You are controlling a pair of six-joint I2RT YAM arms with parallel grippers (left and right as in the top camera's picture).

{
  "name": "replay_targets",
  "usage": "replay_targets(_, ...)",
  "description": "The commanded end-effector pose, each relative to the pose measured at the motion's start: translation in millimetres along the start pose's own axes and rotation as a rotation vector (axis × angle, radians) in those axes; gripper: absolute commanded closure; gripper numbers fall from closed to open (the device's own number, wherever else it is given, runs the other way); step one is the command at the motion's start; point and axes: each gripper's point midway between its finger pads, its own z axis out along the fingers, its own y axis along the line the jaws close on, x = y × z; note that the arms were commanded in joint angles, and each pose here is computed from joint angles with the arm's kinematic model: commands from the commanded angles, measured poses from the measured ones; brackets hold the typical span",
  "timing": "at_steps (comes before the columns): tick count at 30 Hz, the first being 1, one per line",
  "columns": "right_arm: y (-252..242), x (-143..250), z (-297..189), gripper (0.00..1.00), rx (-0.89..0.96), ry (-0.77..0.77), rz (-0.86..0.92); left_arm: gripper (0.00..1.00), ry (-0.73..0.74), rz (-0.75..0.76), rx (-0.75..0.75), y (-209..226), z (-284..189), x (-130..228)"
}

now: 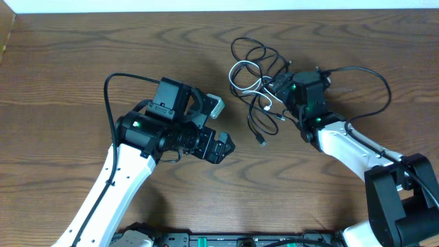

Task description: Untangle cables

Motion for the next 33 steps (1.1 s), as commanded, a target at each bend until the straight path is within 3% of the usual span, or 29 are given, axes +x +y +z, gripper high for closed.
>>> replay_targets(1,-7.9,-17.7,3.7,0.45,0.038,-0.116,0.102,0.02,-0.014,0.001,-0.004,-2.4,-4.3,-3.5)
replay_targets(5,-9.6,-12.8,14.1,0.47,0.024,-0.103,0.111,0.02,-0.013,0.001,-0.004,-2.4,-4.3,-3.5)
replay_targets(6,-11.5,-8.9,16.9,0.52,0.026,-0.086,0.110,0.02,-0.012,0.000,-0.004,-2.4,-4.3,-3.1)
replay_targets(10,-15.2,7.3,22.9,0.99,0.026,-0.005,0.106,0.02,-0.007,-0.002,-0.004,-2.3,-4.3,-1.8)
replay_targets(15,29.8,25.6,17.9,0.99,-0.186,0.147,0.001,0.02,-0.007,-0.002,-0.004,-2.3,-4.3,-1.8)
replay_targets(20,114.7,42.4,-27.2,0.99,-0.601,0.321,-0.074,0.02,-0.007,-0.003,-0.004,-2.3,-4.3,-1.7)
replay_targets(24,156.4,51.3,-81.2,0.98,-0.826,0.430,-0.150,0.02,-0.004,-0.003,-0.004,-2.3,-4.3,-1.1)
replay_targets(27,163.3,52.6,-100.0,0.98,-0.873,0.421,-0.253,0.02,-0.004,-0.003,-0.004,-2.3,-4.3,-1.1)
replay_targets(29,153.8,48.8,-91.9,0.99,-0.803,0.377,-0.287,0.02,-0.005,-0.003,-0.005,-2.2,-4.3,-1.3)
replay_targets(30,144.5,46.9,-83.4,0.94,-0.742,0.358,-0.286,0.02,-0.007,-0.002,-0.006,-2.1,-4.3,-1.8)
replay_targets(32,118.0,43.7,-62.8,0.48,-0.588,0.325,-0.275,0.02,-0.013,0.002,-0.015,-0.4,-4.3,-3.5)
replay_targets(33,98.2,43.7,-50.9,0.32,-0.485,0.311,-0.272,0.02,-0.019,0.004,-0.024,1.1,-4.3,-4.8)
